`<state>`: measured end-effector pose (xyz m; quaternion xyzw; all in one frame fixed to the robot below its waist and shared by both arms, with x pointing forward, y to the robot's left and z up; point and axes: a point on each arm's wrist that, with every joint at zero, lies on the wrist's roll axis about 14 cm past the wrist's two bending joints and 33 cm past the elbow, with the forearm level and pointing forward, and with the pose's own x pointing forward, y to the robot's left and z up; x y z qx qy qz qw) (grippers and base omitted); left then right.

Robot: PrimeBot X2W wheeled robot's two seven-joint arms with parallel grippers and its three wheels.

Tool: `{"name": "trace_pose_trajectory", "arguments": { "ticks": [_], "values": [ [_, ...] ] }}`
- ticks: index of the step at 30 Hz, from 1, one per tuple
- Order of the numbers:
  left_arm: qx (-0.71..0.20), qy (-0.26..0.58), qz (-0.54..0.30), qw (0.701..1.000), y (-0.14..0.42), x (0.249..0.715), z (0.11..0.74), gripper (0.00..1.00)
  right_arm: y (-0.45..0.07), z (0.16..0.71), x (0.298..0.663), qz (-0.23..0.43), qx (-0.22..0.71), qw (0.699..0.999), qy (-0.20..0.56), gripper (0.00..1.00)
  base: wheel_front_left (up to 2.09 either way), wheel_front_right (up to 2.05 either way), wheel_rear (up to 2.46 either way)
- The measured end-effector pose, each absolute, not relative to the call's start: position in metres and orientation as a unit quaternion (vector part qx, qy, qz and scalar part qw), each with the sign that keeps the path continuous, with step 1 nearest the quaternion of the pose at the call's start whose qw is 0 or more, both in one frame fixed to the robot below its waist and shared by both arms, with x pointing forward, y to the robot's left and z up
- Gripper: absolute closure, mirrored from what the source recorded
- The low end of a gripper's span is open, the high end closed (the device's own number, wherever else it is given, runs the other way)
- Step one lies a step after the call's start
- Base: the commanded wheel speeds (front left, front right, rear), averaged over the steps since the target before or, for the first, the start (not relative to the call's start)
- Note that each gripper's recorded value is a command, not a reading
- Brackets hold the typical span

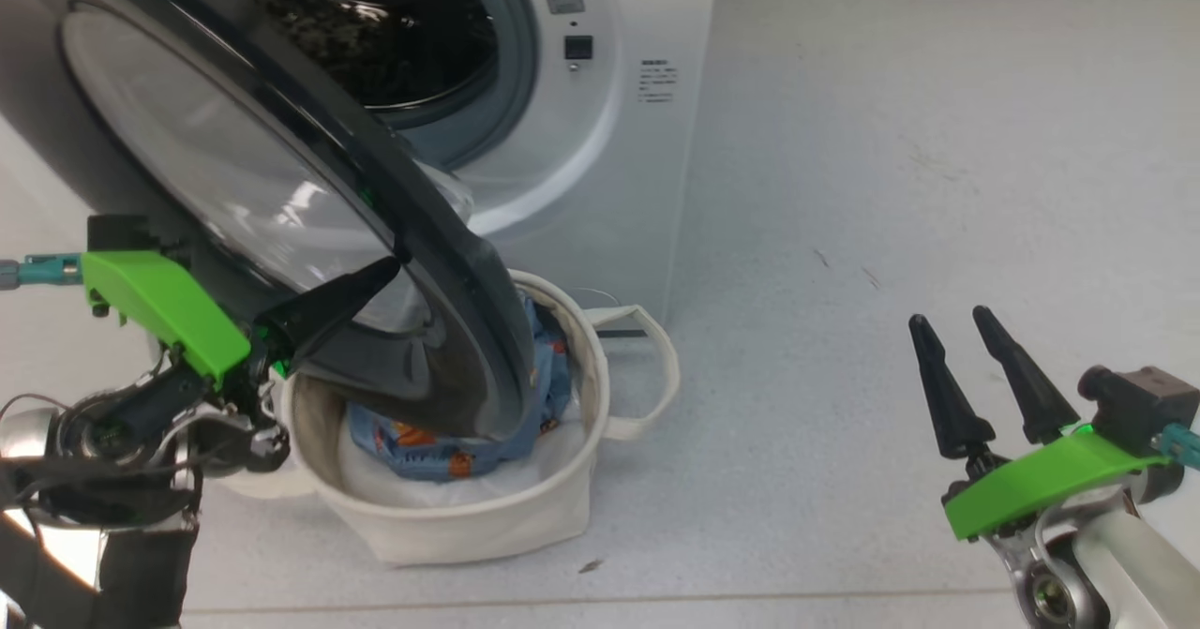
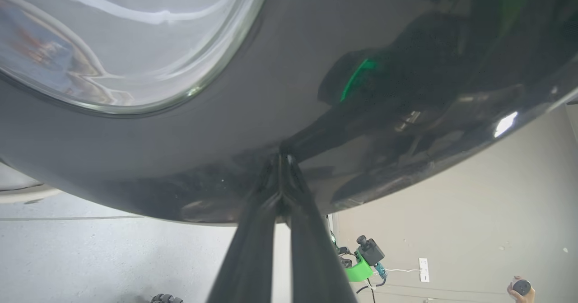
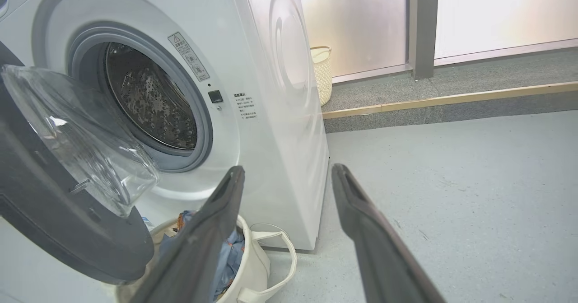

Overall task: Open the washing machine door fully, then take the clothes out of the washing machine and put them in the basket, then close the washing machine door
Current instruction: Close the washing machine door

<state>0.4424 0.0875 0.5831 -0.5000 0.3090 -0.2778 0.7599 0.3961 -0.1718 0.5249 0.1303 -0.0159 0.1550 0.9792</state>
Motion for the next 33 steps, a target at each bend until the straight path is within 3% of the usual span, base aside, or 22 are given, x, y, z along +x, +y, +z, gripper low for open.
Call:
{"name": "trace_pose_trajectory", "arguments": {
  "ticks": [10, 16, 17, 18, 23, 28, 30, 33],
  "values": [
    [-0.497, 0.311, -0.295, 0.754, 0.07, 0.458, 0.581, 1.0, -0.186, 0.518, 0.396, 0.132, 0.131, 0.983, -0.009, 0.0, 0.0, 0.0, 0.0],
    [-0.485, 0.302, -0.295, 0.766, 0.075, 0.455, 0.583, 1.0, -0.178, 0.519, 0.4, 0.142, 0.134, 0.981, -0.011, 0.0, 0.0, 0.0, 0.0],
    [-0.479, 0.3, -0.292, 0.771, 0.077, 0.454, 0.582, 0.32, -0.176, 0.52, 0.401, 0.145, 0.135, 0.98, -0.011, 0.0, 0.0, 0.0, 0.0],
    [-0.474, 0.3, -0.288, 0.776, 0.079, 0.453, 0.581, 0.0, -0.174, 0.52, 0.401, 0.148, 0.135, 0.98, -0.012, 0.0, 0.0, 0.0, 0.0],
    [-0.447, 0.303, -0.272, 0.796, 0.092, 0.441, 0.567, 0.0, -0.165, 0.524, 0.406, 0.162, 0.136, 0.977, -0.015, 0.0, 0.0, 0.0, 0.0],
    [-0.388, 0.273, -0.231, 0.85, 0.122, 0.436, 0.554, 0.0, -0.154, 0.528, 0.408, 0.177, 0.137, 0.974, -0.02, 0.0, 0.0, 0.0, 0.0],
    [-0.319, 0.244, -0.195, 0.895, 0.144, 0.435, 0.544, 0.0, -0.149, 0.531, 0.409, 0.185, 0.137, 0.973, -0.023, 0.0, 0.0, 0.0, 0.0],
    [-0.298, 0.226, -0.176, 0.91, 0.155, 0.434, 0.539, 0.0, -0.146, 0.533, 0.41, 0.19, 0.136, 0.972, -0.025, 0.0, 0.0, 0.0, 0.0]
  ]
}}
